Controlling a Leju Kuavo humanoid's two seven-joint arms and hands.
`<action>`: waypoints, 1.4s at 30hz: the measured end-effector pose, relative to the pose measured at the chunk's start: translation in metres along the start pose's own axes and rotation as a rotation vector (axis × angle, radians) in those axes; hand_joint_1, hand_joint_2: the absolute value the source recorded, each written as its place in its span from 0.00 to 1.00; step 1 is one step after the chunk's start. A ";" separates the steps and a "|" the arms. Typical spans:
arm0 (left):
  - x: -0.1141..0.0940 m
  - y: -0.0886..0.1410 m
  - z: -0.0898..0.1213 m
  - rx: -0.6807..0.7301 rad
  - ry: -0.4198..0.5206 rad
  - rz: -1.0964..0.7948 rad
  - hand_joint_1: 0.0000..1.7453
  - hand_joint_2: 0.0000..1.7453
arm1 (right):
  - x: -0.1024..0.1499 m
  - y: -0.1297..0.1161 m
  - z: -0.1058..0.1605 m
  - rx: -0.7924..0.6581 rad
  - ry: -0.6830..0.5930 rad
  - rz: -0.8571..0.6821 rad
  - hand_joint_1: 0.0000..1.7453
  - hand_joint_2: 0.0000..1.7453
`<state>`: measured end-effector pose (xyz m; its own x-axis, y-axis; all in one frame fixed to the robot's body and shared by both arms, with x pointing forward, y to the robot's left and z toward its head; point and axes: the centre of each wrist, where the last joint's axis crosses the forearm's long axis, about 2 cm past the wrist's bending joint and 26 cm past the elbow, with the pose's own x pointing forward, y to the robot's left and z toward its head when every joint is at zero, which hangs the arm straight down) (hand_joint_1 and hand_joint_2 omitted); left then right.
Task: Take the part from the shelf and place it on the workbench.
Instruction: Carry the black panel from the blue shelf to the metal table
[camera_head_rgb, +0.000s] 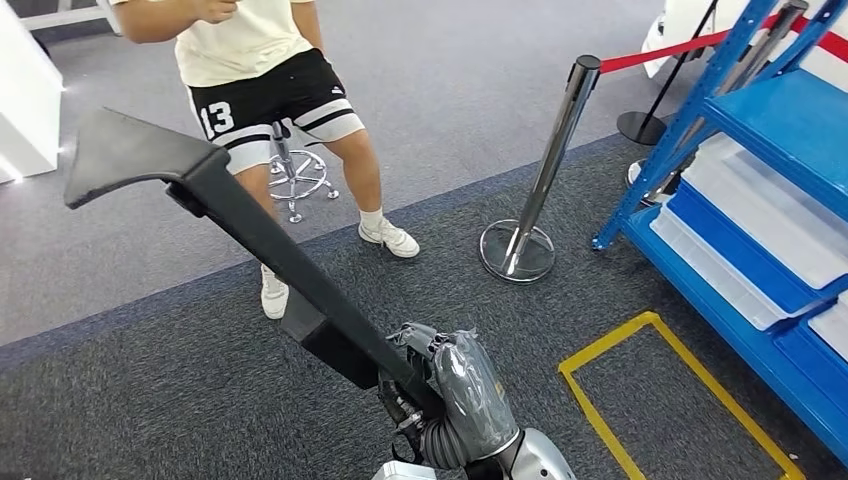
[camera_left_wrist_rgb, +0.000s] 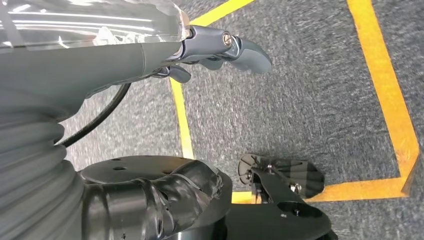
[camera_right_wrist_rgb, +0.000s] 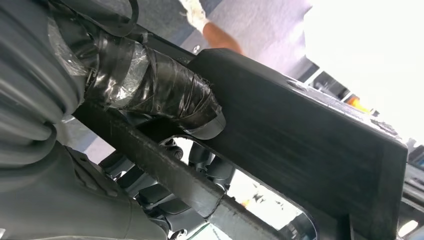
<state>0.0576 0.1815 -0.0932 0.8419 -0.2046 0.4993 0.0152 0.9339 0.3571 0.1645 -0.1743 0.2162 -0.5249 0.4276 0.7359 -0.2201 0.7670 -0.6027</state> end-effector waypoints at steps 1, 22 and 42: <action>0.000 0.000 0.000 -0.001 -0.001 0.000 0.00 1.00 | 0.000 0.000 0.001 0.006 -0.003 0.008 1.00 1.00; -0.007 0.004 0.000 -0.031 -0.030 -0.051 0.00 1.00 | -0.018 -0.023 -0.003 -0.040 0.079 0.237 1.00 1.00; -0.005 0.009 -0.004 -0.027 -0.038 -0.054 0.00 1.00 | -0.022 -0.029 -0.006 -0.058 0.109 0.293 1.00 1.00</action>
<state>0.0554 0.1921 -0.0959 0.8184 -0.2658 0.5095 0.0756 0.9287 0.3631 0.1870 -0.2036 0.2196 -0.4668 0.6806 0.5647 -0.0241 0.6285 -0.7774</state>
